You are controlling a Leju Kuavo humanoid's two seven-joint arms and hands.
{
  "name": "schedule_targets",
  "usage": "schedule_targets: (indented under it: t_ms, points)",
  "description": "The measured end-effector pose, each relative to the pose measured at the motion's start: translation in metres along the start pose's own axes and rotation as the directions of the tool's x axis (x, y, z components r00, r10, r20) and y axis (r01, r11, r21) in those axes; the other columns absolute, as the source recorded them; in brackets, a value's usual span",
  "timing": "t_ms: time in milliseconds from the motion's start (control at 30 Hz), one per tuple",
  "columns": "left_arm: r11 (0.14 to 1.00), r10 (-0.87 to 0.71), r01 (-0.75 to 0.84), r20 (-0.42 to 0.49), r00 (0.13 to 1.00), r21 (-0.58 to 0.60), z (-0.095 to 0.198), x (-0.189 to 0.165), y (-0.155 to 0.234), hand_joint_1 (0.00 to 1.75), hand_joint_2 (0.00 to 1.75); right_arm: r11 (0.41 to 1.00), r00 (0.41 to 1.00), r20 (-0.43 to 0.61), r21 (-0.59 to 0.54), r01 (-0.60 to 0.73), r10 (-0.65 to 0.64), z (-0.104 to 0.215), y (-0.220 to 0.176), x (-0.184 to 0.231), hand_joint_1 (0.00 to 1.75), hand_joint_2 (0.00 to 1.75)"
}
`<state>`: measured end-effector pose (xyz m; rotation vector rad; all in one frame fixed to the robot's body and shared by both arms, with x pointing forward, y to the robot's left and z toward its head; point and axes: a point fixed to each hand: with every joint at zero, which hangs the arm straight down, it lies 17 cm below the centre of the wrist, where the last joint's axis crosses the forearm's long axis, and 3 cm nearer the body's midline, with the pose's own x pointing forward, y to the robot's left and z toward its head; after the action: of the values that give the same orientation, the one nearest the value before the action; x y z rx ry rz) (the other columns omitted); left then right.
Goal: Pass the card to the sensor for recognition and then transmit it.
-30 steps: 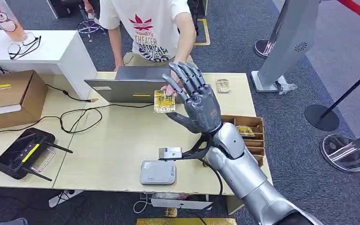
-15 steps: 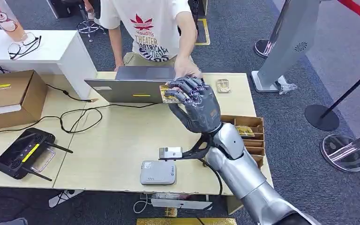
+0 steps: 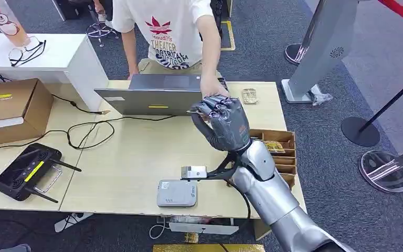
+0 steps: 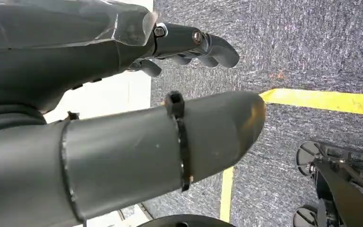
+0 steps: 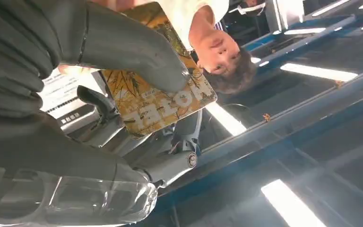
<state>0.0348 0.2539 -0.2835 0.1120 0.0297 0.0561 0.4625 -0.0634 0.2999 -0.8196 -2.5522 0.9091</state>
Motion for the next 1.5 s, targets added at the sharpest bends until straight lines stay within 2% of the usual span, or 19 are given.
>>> schedule_targets:
  t_ms: [200, 333, 467, 567, 667, 800, 867, 1067, 1167, 1367, 1500]
  points:
    - [1.0, -0.01, 0.011, 0.011, 1.0, -0.027, 0.0, 0.0, 0.0, 0.0, 0.0, 0.998, 0.998, -0.04, -0.027, 0.054, -0.055, 0.004, -0.003, -0.005, 1.75, 1.75]
    - [1.0, -0.013, 0.013, 0.015, 1.0, -0.024, -0.001, 0.0, 0.004, 0.0, 0.0, 0.982, 0.976, -0.114, -0.062, 0.181, -0.187, 0.005, -0.003, -0.013, 1.75, 1.75]
    - [1.0, -0.017, 0.017, 0.015, 1.0, -0.025, -0.001, 0.0, 0.005, 0.0, 0.0, 0.921, 0.905, -0.171, -0.065, 0.384, -0.389, 0.003, 0.005, -0.013, 1.75, 1.75]
    - [0.999, -0.019, 0.019, 0.014, 1.0, -0.028, -0.001, 0.0, 0.005, 0.0, 0.0, 0.877, 0.858, -0.184, -0.071, 0.476, -0.48, 0.002, 0.007, -0.011, 1.75, 1.75]
    - [0.999, -0.017, 0.018, 0.008, 1.0, -0.03, -0.001, -0.001, 0.005, 0.0, 0.0, 0.767, 0.743, -0.204, -0.073, 0.638, -0.637, 0.001, 0.012, -0.004, 1.75, 1.75]
    - [0.999, -0.009, 0.009, 0.006, 1.0, -0.034, -0.001, -0.002, 0.005, 0.0, 0.0, 0.658, 0.634, -0.209, -0.064, 0.751, -0.744, 0.0, 0.016, 0.006, 1.75, 1.75]
    - [0.999, -0.005, 0.005, 0.006, 1.0, -0.036, -0.001, -0.002, 0.005, 0.0, 0.0, 0.583, 0.56, -0.222, -0.053, 0.811, -0.798, 0.001, 0.019, 0.01, 1.75, 1.75]
    - [0.999, 0.005, -0.005, 0.003, 1.0, -0.037, -0.001, -0.002, 0.006, 0.0, 0.0, 0.383, 0.368, -0.268, -0.004, 0.924, -0.891, 0.013, 0.033, 0.029, 1.75, 1.75]
    - [0.999, 0.006, -0.006, 0.003, 1.0, -0.037, -0.001, -0.002, 0.006, 0.0, 0.0, 0.299, 0.293, -0.308, 0.03, 0.954, -0.905, 0.021, 0.044, 0.04, 1.75, 1.75]
    - [0.999, 0.016, -0.015, 0.009, 1.0, -0.036, -0.001, -0.001, 0.006, 0.0, 0.0, 0.191, 0.213, -0.397, 0.094, 0.977, -0.893, 0.043, 0.074, 0.063, 1.75, 1.75]
    - [0.999, 0.022, -0.021, 0.022, 1.0, -0.024, -0.002, 0.001, 0.007, 0.0, 0.0, 0.152, 0.187, -0.454, 0.114, 0.982, -0.871, 0.06, 0.092, 0.072, 1.75, 1.75]
